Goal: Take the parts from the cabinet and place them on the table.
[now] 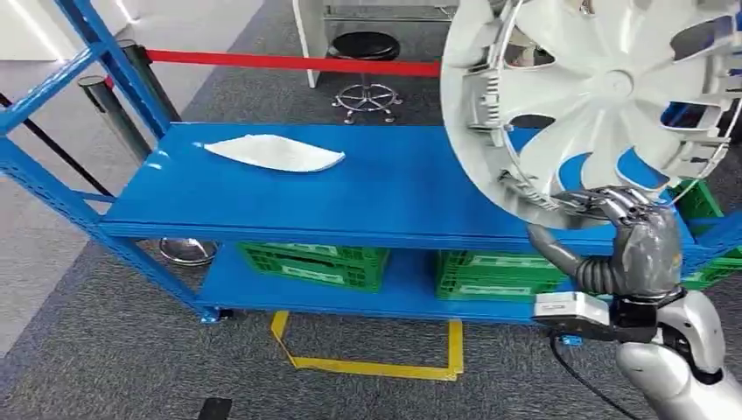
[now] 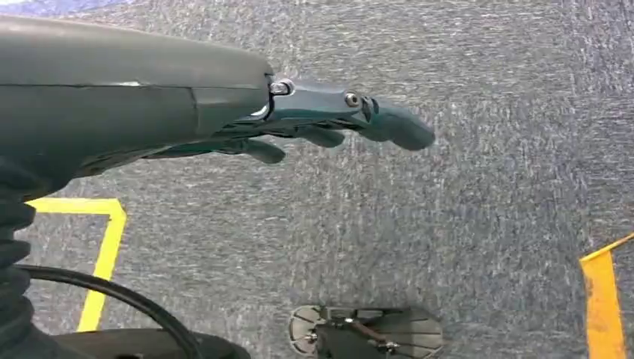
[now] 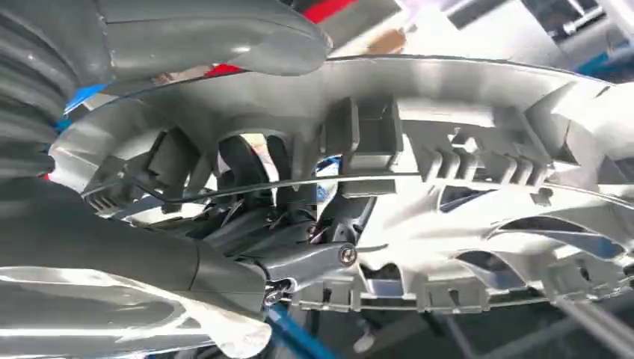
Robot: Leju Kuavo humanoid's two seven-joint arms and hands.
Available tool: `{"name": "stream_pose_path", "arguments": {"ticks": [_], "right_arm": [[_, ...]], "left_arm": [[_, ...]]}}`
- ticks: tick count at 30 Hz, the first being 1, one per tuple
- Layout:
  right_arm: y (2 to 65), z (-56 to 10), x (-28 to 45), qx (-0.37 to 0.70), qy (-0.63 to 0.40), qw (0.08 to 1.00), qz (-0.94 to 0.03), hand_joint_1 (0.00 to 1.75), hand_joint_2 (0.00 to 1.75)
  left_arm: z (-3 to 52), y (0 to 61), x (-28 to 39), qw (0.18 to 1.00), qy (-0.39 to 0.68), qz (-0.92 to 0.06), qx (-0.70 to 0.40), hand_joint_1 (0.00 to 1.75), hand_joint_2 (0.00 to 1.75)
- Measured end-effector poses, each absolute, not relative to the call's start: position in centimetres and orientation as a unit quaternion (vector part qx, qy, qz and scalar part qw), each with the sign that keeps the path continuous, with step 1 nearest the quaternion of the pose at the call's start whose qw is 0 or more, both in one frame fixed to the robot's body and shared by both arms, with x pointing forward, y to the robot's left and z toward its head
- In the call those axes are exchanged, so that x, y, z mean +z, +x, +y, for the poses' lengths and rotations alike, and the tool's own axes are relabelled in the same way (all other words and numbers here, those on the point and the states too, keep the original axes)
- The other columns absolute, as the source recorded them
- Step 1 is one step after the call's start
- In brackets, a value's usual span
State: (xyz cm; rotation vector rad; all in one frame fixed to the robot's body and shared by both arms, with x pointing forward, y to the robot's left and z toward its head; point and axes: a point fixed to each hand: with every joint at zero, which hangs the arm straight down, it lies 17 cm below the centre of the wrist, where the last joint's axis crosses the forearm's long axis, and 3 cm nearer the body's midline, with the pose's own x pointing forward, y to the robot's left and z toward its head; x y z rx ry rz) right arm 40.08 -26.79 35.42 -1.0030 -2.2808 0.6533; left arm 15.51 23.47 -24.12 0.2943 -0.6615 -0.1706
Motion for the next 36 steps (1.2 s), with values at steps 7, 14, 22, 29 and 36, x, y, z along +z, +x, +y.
{"name": "stream_pose_path", "arguments": {"ticks": [7,14,22,29,36], "right_arm": [[39.7,-26.9,35.3,0.232,-0.373,0.284,-0.852,1.75,1.75],[39.1,-27.7,35.6,0.212,-0.372,0.284,-0.858,1.75,1.75],[38.8,-28.8,34.8,0.206,-0.381,0.293,-0.852,1.75,1.75],[38.2,-29.2,34.0,0.201,-0.375,0.303,-0.853,1.75,1.75],[37.4,-29.7,32.2,0.193,-0.364,0.326,-0.851,1.75,1.75]], "left_arm": [[23.6,15.6,-24.1,0.931,0.145,-0.323,-0.083,0.00,1.75],[23.9,15.5,-24.1,0.931,0.147,-0.323,-0.081,0.00,1.75],[23.7,15.4,-24.2,0.932,0.141,-0.324,-0.079,0.00,1.75],[24.0,15.0,-24.3,0.933,0.138,-0.324,-0.080,0.00,1.75],[24.9,14.2,-24.6,0.933,0.144,-0.318,-0.084,0.00,1.75]]}}
